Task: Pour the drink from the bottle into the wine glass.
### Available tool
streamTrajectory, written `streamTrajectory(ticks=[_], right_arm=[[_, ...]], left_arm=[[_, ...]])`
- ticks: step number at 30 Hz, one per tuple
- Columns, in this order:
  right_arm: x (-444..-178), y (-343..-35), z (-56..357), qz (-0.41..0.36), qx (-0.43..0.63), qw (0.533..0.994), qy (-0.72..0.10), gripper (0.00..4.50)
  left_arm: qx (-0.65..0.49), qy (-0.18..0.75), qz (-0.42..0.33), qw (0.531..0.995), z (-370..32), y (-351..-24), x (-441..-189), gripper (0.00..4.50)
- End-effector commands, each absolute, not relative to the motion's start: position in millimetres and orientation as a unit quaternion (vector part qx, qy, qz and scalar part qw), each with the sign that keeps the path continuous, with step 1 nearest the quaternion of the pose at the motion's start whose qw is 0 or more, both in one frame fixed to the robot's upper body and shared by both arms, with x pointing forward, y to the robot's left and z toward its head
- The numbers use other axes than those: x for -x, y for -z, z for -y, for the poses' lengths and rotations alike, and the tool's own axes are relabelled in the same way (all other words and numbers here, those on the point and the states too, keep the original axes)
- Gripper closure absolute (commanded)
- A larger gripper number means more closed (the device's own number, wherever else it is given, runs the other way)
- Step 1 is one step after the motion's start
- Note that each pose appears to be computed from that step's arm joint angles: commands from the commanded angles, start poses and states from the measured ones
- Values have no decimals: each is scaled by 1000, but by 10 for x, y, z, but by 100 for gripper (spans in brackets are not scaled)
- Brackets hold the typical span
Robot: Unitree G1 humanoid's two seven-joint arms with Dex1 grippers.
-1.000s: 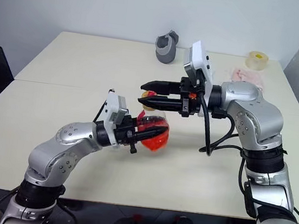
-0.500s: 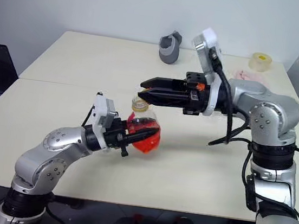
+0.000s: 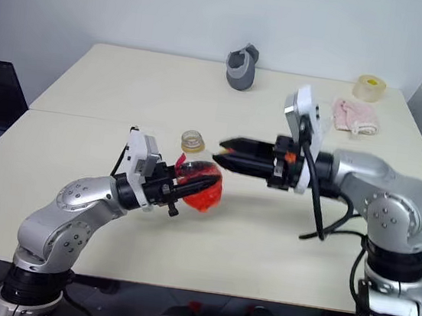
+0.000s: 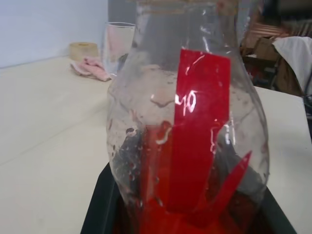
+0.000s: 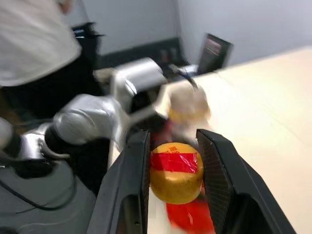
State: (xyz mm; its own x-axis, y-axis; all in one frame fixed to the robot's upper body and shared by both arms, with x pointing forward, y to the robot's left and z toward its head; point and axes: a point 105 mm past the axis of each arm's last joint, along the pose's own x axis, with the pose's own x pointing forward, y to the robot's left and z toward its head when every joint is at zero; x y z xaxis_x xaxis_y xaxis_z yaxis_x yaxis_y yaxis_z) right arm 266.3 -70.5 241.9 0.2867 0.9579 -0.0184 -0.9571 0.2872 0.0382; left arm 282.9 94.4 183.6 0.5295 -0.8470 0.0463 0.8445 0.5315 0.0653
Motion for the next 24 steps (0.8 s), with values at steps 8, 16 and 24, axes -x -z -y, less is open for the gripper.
streamTrajectory(ticks=[8,16,24], right_arm=[[-2844,-1700,1406,-32,14,974,-223,332],[-3160,-1287,1645,-51,19,996,-72,332],[-3189,-934,1714,-82,17,996,-31,332]], left_arm=[[-1,401,71,913,-969,-1888,-2925,310],[-9,409,85,908,-872,-1907,-2972,310],[-10,408,90,909,-868,-1928,-3004,310]])
